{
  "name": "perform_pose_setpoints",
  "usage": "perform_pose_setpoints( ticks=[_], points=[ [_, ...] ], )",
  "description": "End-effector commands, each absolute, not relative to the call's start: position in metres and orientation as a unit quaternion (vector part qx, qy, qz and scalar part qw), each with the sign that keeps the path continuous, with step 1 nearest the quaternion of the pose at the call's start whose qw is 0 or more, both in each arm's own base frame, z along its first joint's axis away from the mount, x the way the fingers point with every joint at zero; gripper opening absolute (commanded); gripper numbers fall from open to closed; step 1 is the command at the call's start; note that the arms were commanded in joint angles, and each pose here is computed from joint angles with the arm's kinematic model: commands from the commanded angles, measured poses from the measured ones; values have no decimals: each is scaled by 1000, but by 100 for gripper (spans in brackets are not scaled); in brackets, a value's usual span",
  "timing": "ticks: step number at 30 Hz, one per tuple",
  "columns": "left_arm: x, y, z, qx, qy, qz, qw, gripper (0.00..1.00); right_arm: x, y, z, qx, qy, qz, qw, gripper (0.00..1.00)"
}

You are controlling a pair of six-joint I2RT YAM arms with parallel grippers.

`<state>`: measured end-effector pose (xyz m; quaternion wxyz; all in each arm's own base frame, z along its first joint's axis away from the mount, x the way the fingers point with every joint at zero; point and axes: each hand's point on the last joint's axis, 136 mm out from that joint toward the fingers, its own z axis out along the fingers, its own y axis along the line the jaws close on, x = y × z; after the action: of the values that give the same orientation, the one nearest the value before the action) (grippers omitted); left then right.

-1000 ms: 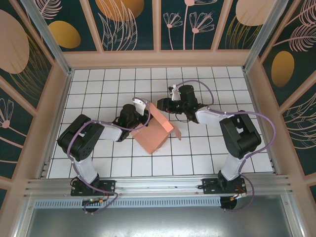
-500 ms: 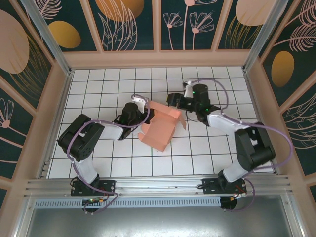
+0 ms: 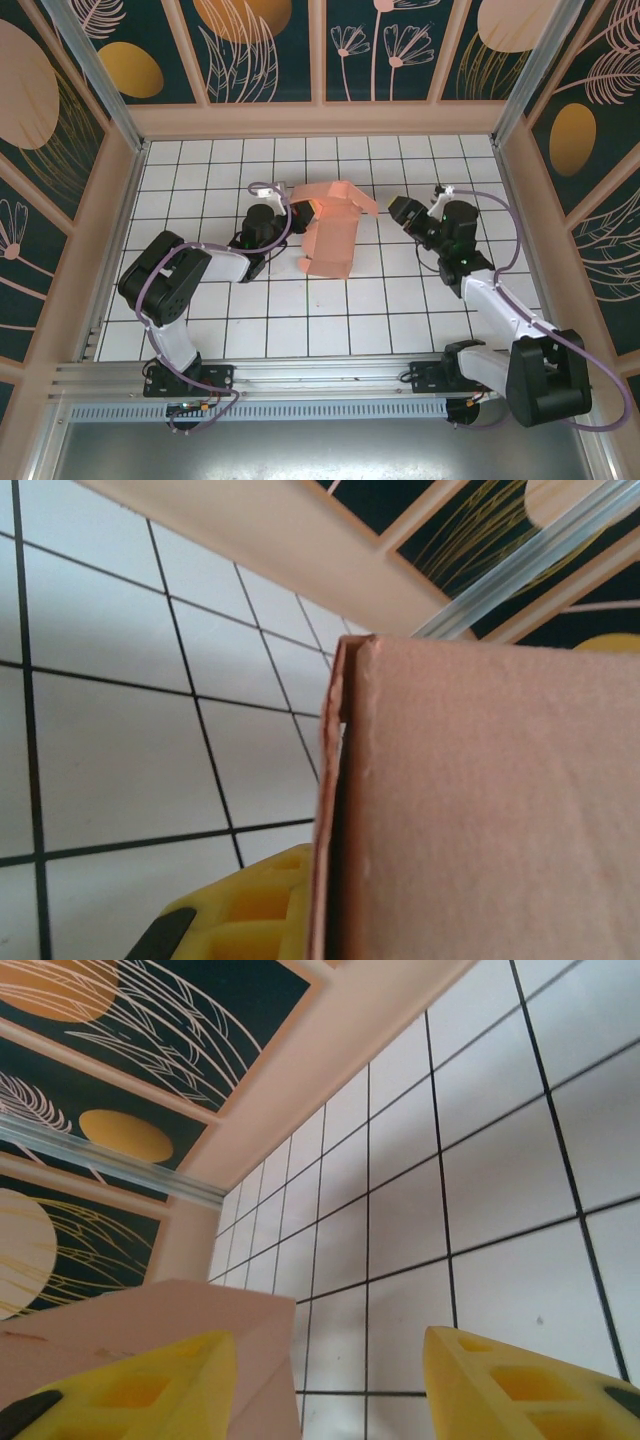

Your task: Fold the paper box

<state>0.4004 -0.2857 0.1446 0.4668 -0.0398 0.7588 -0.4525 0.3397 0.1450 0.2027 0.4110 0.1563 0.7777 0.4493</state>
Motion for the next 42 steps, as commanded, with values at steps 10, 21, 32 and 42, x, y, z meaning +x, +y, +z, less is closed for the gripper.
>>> perform_pose_setpoints(
  ticks=[10, 21, 32, 42],
  points=[
    [414, -295, 167, -32, 731, -472, 492, 0, 322, 217, 245, 103, 725, 561, 387, 50],
    [413, -295, 163, -29, 736, -467, 489, 0, 329, 222, 244, 98, 722, 568, 382, 40],
    [416, -296, 156, -58, 734, -485, 472, 0, 324, 212, 252, 105, 684, 591, 415, 52],
    [418, -299, 156, -28, 740, -466, 484, 0, 334, 219, 237, 127, 708, 574, 390, 44]
  ],
)
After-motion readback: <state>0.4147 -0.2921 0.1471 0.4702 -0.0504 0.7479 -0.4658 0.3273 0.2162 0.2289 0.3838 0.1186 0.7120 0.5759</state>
